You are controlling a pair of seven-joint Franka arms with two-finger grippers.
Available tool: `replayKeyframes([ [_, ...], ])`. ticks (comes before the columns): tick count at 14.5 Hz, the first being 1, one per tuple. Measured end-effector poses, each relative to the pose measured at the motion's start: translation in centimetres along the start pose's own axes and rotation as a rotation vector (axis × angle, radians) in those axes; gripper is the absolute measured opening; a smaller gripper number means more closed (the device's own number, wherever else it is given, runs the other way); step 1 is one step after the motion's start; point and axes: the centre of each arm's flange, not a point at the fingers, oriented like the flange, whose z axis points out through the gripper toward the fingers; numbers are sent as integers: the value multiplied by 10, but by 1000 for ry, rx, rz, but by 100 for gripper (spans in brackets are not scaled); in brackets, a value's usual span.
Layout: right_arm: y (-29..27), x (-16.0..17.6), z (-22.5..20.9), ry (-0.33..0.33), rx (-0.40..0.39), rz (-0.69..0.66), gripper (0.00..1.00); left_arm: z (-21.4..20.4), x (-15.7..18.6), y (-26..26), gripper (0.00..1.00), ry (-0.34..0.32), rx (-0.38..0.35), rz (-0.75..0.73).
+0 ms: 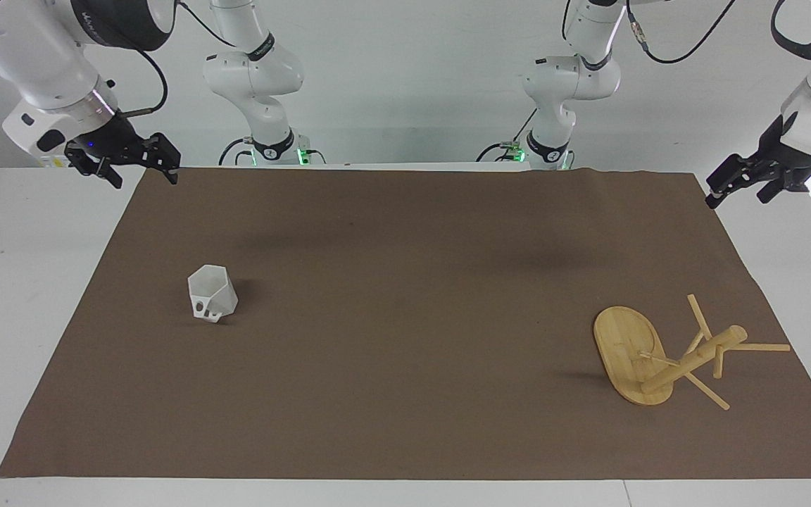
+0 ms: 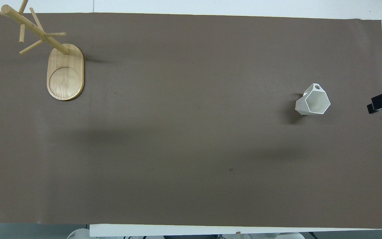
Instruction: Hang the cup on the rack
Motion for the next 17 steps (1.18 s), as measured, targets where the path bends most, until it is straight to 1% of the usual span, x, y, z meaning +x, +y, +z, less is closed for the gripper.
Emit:
replayKeyframes([
  [7,1,0,0,-2,1,2,100,1,0,0,100,-3,0,0],
  [9,0,-1,1,-6,2,-35,100,1,0,0,100,-3,0,0],
  [11,2,0,0,2,1,-173,100,1,0,0,100,-3,0,0],
  [13,13,2,0,34,-5,-358,100,1,0,0,100,-3,0,0],
  [14,24,2,1,58,6,-453,100,1,0,0,100,-3,0,0],
  [17,75,5,19,173,118,-685,100,1,0,0,100,-3,0,0],
])
